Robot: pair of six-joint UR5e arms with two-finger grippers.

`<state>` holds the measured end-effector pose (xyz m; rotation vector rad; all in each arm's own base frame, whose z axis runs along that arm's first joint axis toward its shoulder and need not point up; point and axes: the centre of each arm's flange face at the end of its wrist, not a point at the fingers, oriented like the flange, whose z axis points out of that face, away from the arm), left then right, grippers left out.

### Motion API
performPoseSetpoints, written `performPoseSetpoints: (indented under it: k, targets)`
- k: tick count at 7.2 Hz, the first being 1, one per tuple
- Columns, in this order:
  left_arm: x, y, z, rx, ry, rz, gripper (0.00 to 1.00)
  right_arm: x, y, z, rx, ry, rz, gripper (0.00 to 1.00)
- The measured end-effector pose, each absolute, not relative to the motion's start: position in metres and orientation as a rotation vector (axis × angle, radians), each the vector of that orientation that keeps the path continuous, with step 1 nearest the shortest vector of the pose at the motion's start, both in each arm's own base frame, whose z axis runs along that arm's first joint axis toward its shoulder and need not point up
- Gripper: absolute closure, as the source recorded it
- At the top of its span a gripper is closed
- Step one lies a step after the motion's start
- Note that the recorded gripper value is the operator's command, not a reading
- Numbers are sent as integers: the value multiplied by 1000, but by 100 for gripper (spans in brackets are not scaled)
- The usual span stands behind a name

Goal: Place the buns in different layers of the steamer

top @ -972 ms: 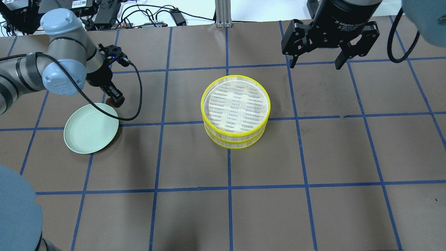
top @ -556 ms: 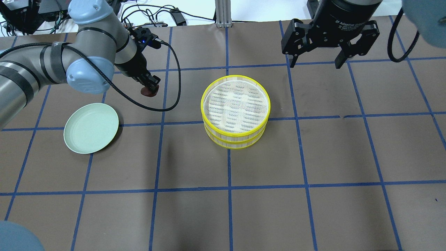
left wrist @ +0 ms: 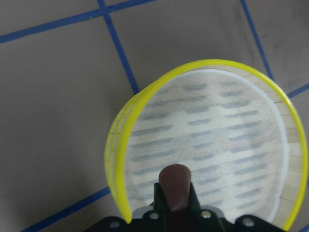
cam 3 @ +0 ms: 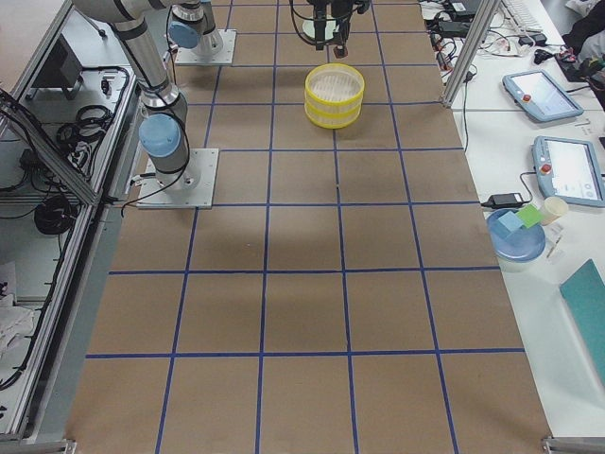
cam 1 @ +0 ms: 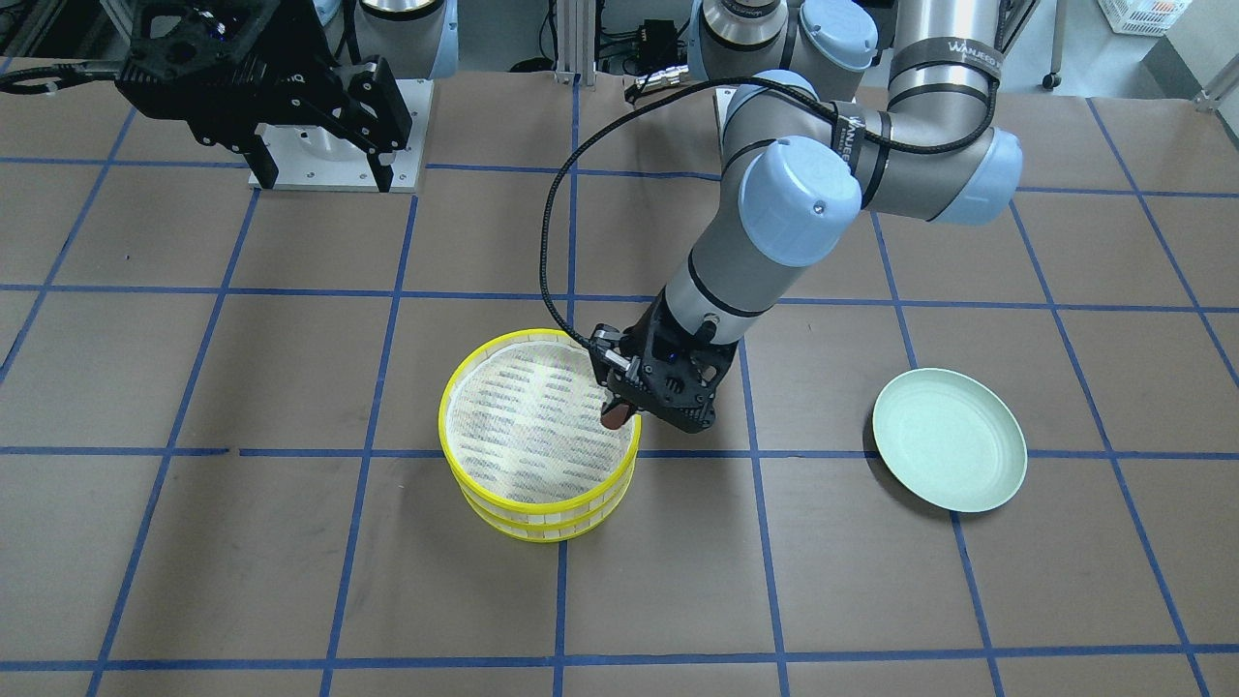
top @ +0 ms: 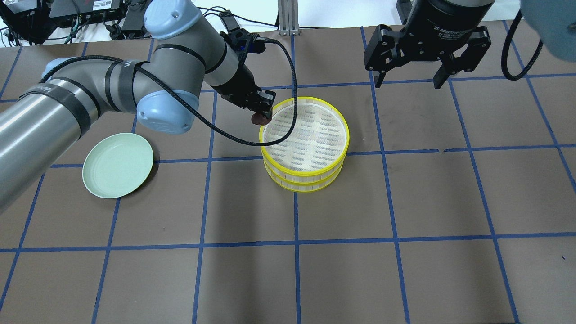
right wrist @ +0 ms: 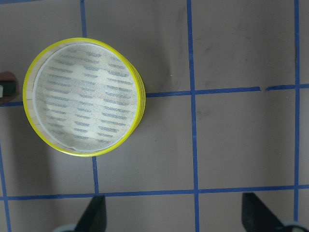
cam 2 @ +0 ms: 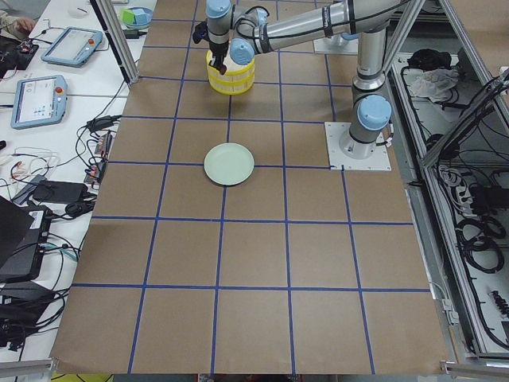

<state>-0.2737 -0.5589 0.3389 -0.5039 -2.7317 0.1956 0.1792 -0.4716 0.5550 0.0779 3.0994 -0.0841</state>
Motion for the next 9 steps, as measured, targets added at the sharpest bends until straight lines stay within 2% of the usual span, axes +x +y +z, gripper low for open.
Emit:
performPoseSetpoints:
  k: [1,2,9]
  targets:
    - [-288,-554,337,-447,-2681,166,73,179,-471,555,79,3100,-82,0]
    - [-296,-552,333,-404,-2651,139,2,179,-471,555,78,3100,-82,0]
    - [-286,-555,347,-361,-2761,167,0,180,-471,555,78,3097,-77,0]
